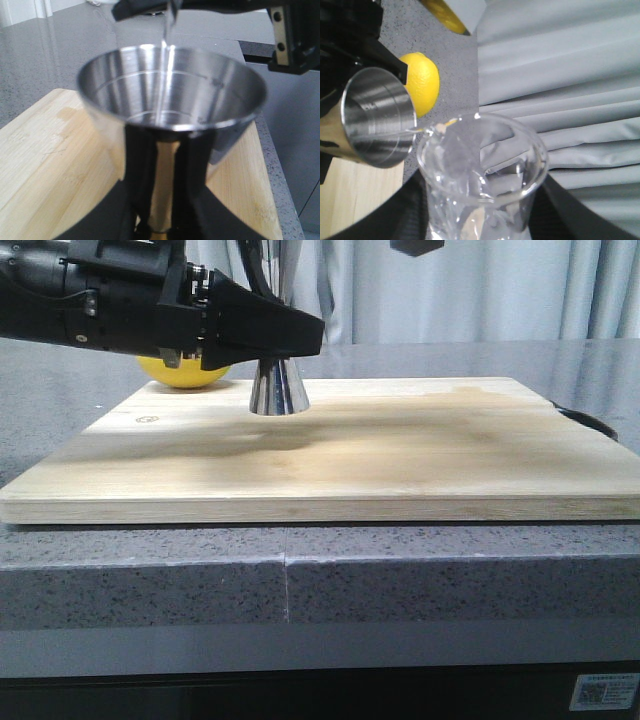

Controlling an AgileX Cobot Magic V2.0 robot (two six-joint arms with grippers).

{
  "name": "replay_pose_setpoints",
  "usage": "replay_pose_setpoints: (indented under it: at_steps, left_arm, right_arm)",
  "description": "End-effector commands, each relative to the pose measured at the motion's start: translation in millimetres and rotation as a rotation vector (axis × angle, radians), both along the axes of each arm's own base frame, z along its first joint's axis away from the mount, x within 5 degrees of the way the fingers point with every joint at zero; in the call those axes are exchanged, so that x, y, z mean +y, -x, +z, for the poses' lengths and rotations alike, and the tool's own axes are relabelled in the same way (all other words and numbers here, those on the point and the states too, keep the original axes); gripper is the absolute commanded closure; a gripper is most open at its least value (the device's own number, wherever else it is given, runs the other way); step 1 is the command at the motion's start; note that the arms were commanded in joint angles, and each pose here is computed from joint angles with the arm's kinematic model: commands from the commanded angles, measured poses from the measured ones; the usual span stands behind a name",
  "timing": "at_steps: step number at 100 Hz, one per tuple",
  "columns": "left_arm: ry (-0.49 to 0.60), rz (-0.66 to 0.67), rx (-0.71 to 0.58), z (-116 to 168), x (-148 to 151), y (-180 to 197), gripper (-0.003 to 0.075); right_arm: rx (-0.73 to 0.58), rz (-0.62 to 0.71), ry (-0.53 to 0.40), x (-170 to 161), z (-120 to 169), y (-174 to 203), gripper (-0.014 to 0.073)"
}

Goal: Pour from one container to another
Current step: 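Tilt the beaker with the right gripper, pouring liquid into the jigger, then hold the beaker tilted over the jigger with the right gripper, continuing the pour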

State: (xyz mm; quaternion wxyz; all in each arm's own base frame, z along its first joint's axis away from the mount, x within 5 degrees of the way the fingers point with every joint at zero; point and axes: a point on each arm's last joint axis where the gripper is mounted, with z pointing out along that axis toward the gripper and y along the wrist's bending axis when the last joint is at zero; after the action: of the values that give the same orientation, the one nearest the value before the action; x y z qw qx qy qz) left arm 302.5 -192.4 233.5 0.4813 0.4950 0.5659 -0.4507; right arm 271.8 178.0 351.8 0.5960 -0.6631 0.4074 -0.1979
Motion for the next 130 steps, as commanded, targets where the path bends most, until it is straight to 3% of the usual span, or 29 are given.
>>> replay_pose_setpoints:
  at_steps: [1,16,42,130]
  left_arm:
    - [0.148,-0.063,-0.049,36.2,-2.9,9.8,0.0739]
    - [0.148,-0.063,-0.049,36.2,-2.9,9.8,0.0739]
    - [0.148,-0.063,-0.049,36.2,-2.9,9.8,0.0739]
    - [0.148,-0.063,-0.049,36.2,-2.9,9.8,0.0739]
  right_arm:
    - [-0.071,0.004,-0.035,-4.5,25.7,6.9,0.0475]
    - [-0.073,0.004,-0.031,-4.6,25.6,6.8,0.0477]
    - [-0.077,0.003,-0.024,-4.7,25.5,6.7,0.0567]
    - [-0.098,0.007,0.012,-5.0,24.8,6.6,0.0568]
